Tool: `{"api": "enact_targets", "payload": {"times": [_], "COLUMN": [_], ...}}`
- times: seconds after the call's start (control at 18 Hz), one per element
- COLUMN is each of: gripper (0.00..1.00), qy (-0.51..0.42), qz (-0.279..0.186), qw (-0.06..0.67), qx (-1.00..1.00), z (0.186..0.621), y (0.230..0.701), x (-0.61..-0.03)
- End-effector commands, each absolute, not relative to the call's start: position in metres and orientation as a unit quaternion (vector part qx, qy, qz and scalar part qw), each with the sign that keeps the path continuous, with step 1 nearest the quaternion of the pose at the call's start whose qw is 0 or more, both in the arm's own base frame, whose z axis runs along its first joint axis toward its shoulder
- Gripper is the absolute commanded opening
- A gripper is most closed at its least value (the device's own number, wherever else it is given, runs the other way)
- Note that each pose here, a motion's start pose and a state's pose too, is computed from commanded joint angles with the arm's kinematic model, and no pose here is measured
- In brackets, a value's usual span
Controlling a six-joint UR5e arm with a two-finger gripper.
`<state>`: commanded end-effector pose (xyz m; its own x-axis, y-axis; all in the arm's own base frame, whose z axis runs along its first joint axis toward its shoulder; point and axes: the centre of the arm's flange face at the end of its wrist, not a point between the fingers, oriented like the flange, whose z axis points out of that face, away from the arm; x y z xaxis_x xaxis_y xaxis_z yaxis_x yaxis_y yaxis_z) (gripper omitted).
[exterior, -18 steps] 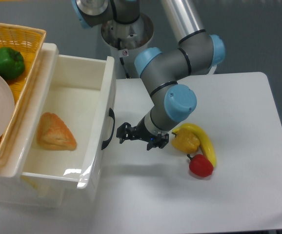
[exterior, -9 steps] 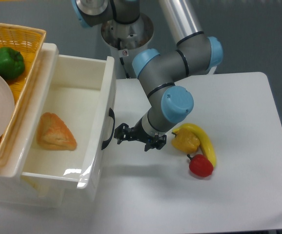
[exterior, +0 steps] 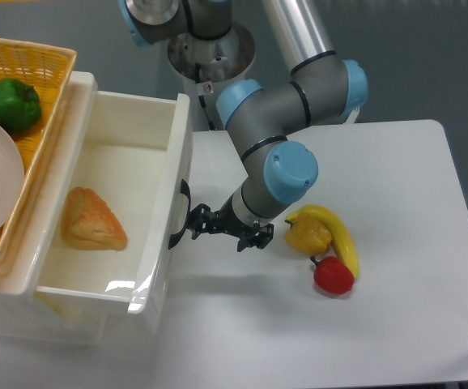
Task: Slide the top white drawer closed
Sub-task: 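Push the drawer front inward until the drawer shuts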
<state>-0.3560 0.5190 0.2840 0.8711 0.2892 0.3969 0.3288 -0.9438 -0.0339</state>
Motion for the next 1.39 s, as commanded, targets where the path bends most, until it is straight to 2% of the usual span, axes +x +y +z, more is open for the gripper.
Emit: {"api": "enact_targets", "payload": {"times": [1.39], "gripper": [1.0], "qy": [-0.123], "qz": [-0.196], "qw": [0.046], "qx": [-0.972], "z": [0.29], "y": [0.545], "x": [-0.314]}}
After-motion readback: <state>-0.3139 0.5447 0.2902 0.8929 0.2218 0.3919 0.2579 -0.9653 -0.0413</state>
